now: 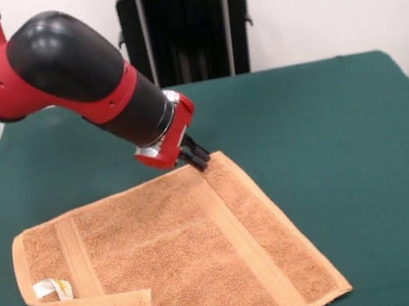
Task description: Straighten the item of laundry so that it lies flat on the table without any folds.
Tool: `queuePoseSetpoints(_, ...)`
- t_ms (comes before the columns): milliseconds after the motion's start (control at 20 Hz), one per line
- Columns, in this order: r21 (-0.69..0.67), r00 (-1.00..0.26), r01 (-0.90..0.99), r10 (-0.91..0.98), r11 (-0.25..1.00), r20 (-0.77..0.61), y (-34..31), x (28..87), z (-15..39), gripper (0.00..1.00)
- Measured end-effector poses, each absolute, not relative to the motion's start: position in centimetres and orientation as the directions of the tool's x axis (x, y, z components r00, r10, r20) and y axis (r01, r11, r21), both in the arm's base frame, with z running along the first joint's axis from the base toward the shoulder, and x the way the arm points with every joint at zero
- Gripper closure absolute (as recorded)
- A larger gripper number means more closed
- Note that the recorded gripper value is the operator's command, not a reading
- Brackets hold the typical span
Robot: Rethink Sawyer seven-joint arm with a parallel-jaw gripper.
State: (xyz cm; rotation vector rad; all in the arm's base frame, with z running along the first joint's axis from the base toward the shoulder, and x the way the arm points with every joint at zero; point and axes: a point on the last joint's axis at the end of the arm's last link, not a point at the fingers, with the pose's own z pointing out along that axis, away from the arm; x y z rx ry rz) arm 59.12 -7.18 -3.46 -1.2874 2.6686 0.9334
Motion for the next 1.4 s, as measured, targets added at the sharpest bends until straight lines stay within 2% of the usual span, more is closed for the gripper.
queuePoseSetpoints(850,0.368,-0.675,-0.735,-0.665,0.57,-0.319,-9.2,61.2,-4.1,1.0)
queuePoseSetpoints(1400,0.366,-0.677,-0.734,-0.662,0.573,-0.321,-8.9,61.2,-4.7,1.0)
